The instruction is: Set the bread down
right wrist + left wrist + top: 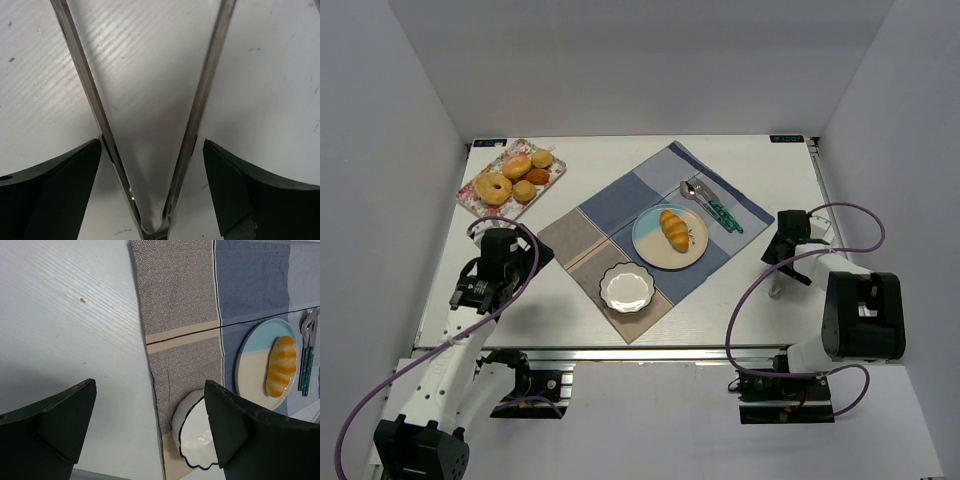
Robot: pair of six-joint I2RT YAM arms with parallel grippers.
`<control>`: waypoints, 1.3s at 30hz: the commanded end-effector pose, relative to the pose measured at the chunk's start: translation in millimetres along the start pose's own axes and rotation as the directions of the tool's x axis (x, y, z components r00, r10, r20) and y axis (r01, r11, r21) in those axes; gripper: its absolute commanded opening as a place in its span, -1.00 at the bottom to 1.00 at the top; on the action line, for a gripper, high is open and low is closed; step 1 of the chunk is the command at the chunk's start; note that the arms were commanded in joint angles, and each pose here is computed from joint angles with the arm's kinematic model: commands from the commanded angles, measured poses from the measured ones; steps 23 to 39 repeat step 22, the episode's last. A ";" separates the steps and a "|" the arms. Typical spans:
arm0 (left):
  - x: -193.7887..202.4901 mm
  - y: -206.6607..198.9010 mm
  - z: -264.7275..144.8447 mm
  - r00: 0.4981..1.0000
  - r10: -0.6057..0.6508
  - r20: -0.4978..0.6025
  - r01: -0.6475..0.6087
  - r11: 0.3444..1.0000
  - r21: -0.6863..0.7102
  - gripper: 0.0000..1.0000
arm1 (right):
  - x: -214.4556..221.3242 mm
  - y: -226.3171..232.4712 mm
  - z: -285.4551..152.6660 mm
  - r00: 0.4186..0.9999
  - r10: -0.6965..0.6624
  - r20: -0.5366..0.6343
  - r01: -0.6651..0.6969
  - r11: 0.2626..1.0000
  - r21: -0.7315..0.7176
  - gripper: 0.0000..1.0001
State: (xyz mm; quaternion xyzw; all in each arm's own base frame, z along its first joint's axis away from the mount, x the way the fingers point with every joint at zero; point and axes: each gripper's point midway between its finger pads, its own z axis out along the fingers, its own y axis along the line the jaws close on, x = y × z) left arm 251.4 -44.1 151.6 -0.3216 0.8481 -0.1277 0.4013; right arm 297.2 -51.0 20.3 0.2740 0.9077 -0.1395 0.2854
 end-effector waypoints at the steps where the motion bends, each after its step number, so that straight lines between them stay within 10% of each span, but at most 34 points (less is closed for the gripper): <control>1: -6.0 -3.1 -3.1 1.000 -0.010 0.028 0.010 1.000 0.016 0.96 | -2.7 -1.9 -10.6 0.999 0.043 0.022 -0.043 0.999 -0.023 0.78; 19: -17.9 0.3 -20.1 0.998 -0.026 0.055 0.027 0.999 -0.024 0.96 | -75.9 7.1 -166.4 0.933 0.154 0.325 0.009 0.894 -0.447 0.79; 39: -17.4 4.8 -23.6 0.997 -0.035 0.062 0.038 0.999 -0.037 0.96 | -75.9 6.8 -173.7 0.916 0.170 0.364 0.027 0.878 -0.478 0.79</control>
